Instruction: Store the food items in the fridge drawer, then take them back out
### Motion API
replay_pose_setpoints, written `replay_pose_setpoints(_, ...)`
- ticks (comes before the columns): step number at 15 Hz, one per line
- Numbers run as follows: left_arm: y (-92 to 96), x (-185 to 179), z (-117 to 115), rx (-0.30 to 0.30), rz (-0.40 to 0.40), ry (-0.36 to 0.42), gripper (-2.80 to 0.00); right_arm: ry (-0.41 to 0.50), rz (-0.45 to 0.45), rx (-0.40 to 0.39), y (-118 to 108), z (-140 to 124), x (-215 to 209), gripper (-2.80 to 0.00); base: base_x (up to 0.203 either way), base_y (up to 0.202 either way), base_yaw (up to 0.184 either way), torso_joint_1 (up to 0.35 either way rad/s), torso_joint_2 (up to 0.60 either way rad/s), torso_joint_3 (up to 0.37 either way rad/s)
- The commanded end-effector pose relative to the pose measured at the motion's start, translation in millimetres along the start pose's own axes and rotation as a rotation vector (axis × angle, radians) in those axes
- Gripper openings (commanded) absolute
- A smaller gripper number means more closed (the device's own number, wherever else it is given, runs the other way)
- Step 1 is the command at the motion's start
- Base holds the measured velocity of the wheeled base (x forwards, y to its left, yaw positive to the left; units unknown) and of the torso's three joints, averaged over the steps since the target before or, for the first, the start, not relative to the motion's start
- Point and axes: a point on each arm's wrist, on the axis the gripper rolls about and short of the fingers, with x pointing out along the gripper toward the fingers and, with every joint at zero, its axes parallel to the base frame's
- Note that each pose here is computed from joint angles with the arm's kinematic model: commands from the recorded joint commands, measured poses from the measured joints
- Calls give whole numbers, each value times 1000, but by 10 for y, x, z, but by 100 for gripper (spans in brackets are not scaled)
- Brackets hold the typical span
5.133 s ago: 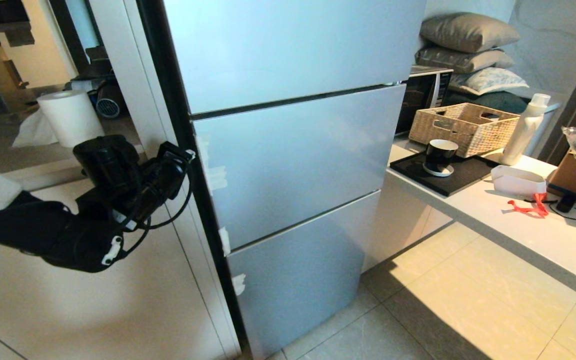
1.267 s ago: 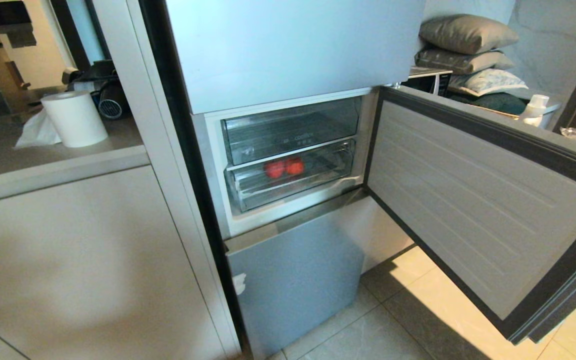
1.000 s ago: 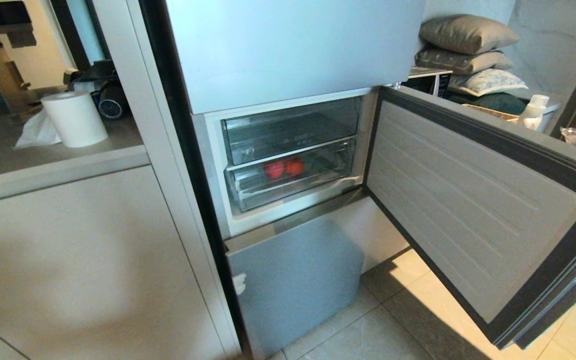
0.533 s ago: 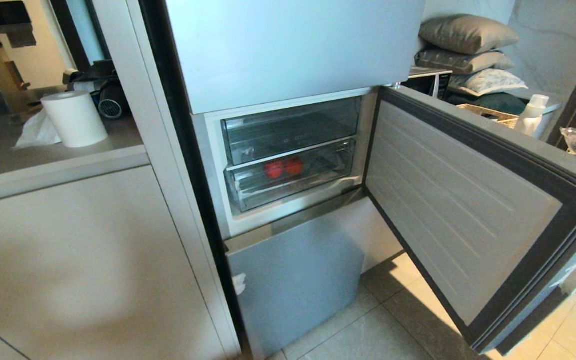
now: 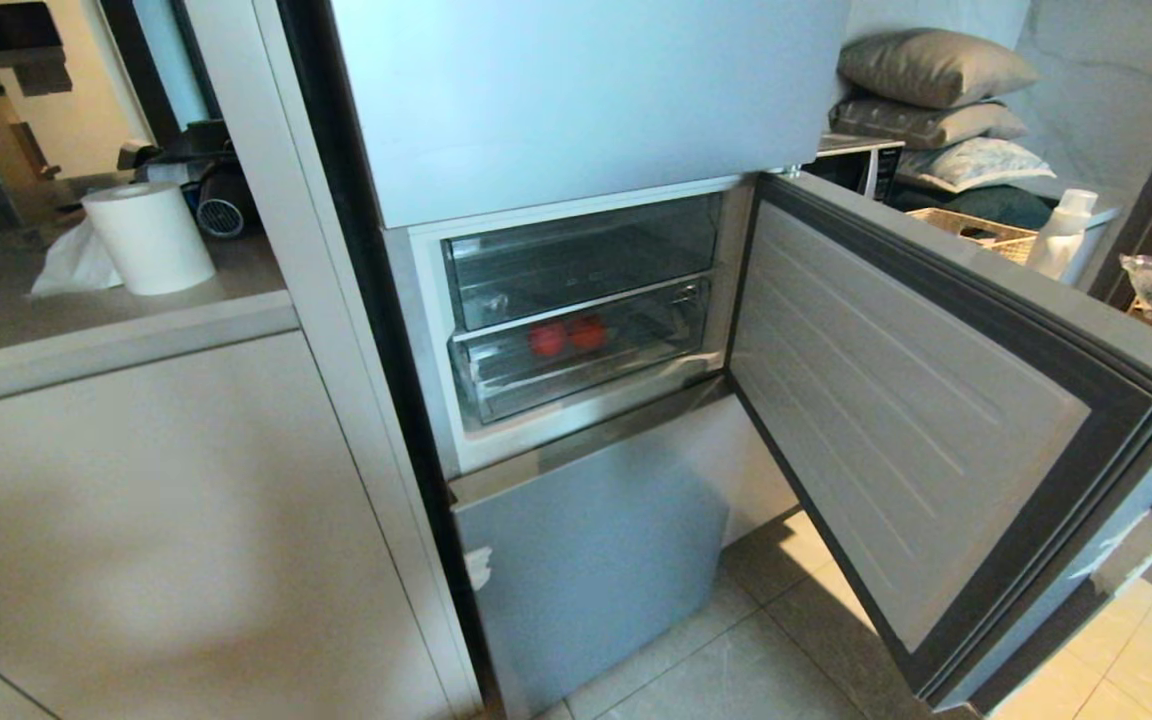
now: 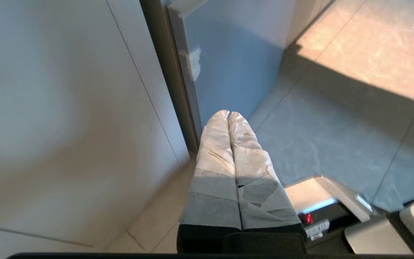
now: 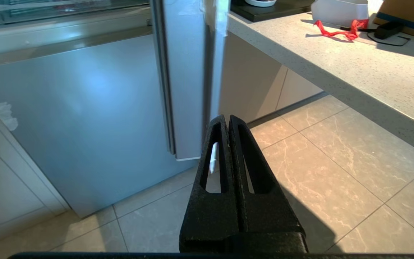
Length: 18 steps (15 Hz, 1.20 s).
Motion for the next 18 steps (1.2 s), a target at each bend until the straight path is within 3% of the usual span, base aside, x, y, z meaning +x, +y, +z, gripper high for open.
replay_pose_setpoints(1, 0, 34, -14, -7, -4, 126, -280, 0, 0, 4, 0, 0, 0, -280, 0, 0, 0, 0, 0, 0)
replay_pose_setpoints(3, 3, 47, -8, -29, 39, 155, -280, 0, 0, 8, 0, 0, 0, -280, 0, 0, 0, 0, 0, 0)
replay_pose_setpoints(5, 1, 7, -5, -37, 91, 32, -280, 0, 0, 13, 0, 0, 0, -280, 0, 0, 0, 0, 0, 0)
replay_pose_setpoints(7, 7, 5, -7, -128, 146, 15, -280, 0, -1, 13, 0, 0, 0, -280, 0, 0, 0, 0, 0, 0)
replay_pose_setpoints(8, 6, 4, -11, -134, 177, 20, -280, 0, -1, 13, 0, 0, 0, -280, 0, 0, 0, 0, 0, 0)
replay_pose_setpoints(10, -5, -13, -21, -81, 179, 6, -280, 1, 0, 13, 0, 0, 1, -280, 0, 0, 0, 0, 0, 0)
replay_pose_setpoints(11, -15, -23, -24, -15, 146, -10, -280, 0, 0, 13, 0, 0, 0, -280, 0, 0, 0, 0, 0, 0)
replay_pose_setpoints(12, -19, -36, -28, -8, 152, -28, -280, 2, 0, 11, 0, -1, 0, -280, 0, 0, 0, 0, 0, 0)
replay_pose_setpoints(14, -12, -45, -34, -86, 198, -38, -280, 7, 0, -19, 0, -6, 0, -280, 0, 0, 0, 0, 0, 0)
replay_pose_setpoints(18, -13, -48, -32, -91, 197, -45, -280, -88, 3, -79, 0, 90, -4, -280, 0, 0, 0, 0, 0, 0)
